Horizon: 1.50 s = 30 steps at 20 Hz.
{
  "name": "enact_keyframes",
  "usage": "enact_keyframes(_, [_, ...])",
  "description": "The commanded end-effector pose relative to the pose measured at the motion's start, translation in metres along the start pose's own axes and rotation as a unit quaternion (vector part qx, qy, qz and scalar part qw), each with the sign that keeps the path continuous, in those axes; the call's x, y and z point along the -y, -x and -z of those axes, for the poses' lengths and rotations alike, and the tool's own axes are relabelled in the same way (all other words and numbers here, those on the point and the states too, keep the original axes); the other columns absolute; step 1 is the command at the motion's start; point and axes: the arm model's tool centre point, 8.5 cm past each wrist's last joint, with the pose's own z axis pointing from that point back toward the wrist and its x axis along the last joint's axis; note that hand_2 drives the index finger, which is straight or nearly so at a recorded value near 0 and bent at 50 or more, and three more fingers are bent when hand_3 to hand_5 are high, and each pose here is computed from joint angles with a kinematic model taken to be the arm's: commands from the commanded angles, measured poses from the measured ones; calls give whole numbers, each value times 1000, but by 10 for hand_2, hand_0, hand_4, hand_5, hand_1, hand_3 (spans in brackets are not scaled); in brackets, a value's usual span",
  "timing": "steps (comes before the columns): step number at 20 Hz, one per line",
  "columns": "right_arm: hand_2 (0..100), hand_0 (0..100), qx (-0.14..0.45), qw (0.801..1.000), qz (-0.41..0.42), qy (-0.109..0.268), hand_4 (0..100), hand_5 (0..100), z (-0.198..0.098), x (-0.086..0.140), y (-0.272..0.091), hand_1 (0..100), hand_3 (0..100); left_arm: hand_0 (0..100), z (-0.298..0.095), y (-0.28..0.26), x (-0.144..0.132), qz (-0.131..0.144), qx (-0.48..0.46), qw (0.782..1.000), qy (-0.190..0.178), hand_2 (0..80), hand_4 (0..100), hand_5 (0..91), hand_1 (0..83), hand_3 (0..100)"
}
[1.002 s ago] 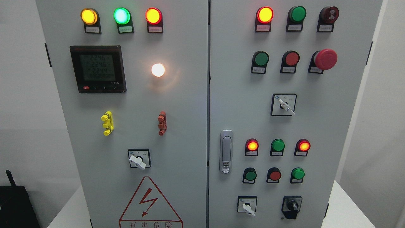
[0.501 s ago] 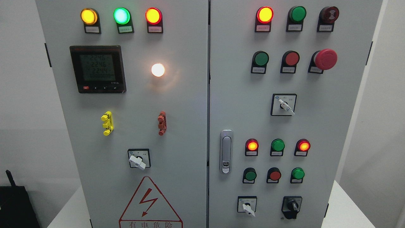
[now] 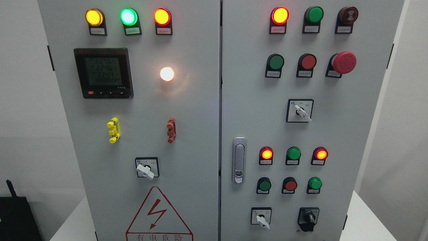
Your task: Trip black knob to open circuit
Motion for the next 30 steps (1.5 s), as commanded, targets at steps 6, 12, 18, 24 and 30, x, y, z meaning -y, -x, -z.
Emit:
enact_keyframes(6, [0, 0, 31, 1000, 1, 0, 1000, 1000, 15, -2, -20, 0, 1000, 120, 0, -2, 0, -2, 3, 1000, 0, 0, 0, 0, 389, 0])
enact_keyframes(12, [0, 0, 36, 999, 2, 0, 1000, 1000, 17, -3, -26, 0, 1000, 120, 0, -2, 0, -2, 2, 1000, 0, 0, 0, 0, 389, 0])
enact_keyframes(18, [0, 0, 36, 999, 1, -8, 1000, 1000, 19, -9, -27, 0, 1000, 120, 0, -2, 0, -2, 3, 1000, 0, 0, 0, 0, 389, 0])
enact_keyframes(24, [0, 0, 36, 999, 0, -14, 1000, 1000, 18, -14, -28, 0, 1000, 120, 0, -2, 0, -2, 3, 1000, 0, 0, 0, 0, 389, 0])
enact_keyframes(30, [0, 0, 37, 999, 0, -18, 1000, 1000, 19, -17, -28, 0, 1000, 120, 0, -2, 0, -2, 3, 1000, 0, 0, 0, 0, 389, 0])
